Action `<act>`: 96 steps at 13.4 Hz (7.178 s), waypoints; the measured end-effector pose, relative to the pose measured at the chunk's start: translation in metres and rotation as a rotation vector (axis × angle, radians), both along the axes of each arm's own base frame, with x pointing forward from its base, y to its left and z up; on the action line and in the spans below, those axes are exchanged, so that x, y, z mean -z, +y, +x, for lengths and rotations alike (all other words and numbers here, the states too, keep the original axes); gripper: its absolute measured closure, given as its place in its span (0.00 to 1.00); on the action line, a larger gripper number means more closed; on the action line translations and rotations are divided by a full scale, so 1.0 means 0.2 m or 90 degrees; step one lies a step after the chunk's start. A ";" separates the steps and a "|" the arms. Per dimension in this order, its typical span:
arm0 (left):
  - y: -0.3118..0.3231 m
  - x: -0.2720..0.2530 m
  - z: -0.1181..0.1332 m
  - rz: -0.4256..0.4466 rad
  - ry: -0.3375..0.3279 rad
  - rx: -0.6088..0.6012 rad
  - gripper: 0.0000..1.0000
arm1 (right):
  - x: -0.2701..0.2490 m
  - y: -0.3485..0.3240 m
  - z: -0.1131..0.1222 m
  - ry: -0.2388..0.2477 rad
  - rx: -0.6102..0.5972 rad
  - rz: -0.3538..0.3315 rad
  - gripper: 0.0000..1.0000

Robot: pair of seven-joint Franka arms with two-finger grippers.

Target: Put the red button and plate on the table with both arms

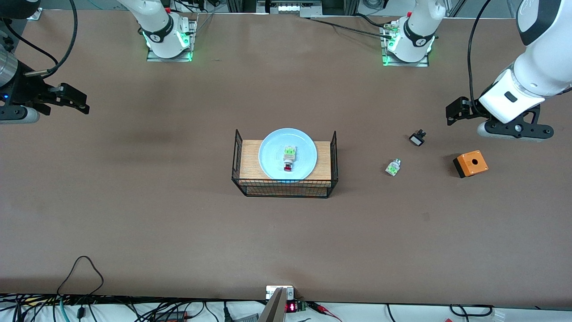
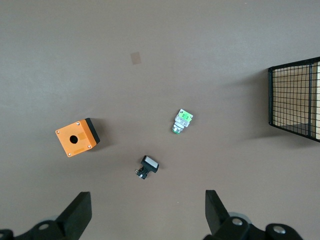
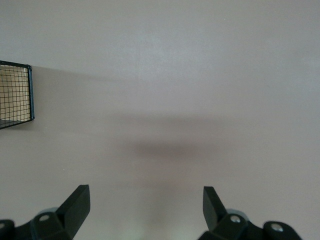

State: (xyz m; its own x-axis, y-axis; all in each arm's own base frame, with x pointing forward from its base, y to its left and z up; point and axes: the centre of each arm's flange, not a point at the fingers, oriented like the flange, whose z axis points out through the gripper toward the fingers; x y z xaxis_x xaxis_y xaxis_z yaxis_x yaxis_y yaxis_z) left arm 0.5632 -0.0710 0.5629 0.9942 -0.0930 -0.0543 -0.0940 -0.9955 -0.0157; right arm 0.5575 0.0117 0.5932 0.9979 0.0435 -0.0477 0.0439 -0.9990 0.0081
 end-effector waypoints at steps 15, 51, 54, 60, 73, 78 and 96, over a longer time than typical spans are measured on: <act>-0.11 0.10 -0.02 -0.002 0.062 0.022 0.00 | 0.00 0.01 0.00 -0.001 -0.001 0.000 0.00; -2.11 1.11 -0.02 -0.082 -0.081 0.037 0.33 | 0.00 0.02 0.02 -0.019 -0.004 0.001 0.00; -2.17 1.10 -0.08 -0.083 -0.080 0.050 0.59 | 0.00 0.02 0.02 -0.019 -0.004 0.001 0.00; -2.02 0.70 -0.06 -0.054 -0.061 0.028 0.59 | 0.00 0.02 0.02 -0.018 -0.004 0.001 0.00; -0.37 0.65 0.39 -0.002 0.162 0.196 0.59 | 0.01 0.66 -0.06 -0.001 0.197 0.035 0.00; -0.03 1.15 0.50 0.039 0.116 0.263 0.59 | 0.18 1.36 -0.20 0.006 0.275 0.022 0.00; 0.30 1.94 0.41 0.050 0.046 0.345 0.28 | 0.90 2.13 -0.14 0.003 0.629 0.044 0.00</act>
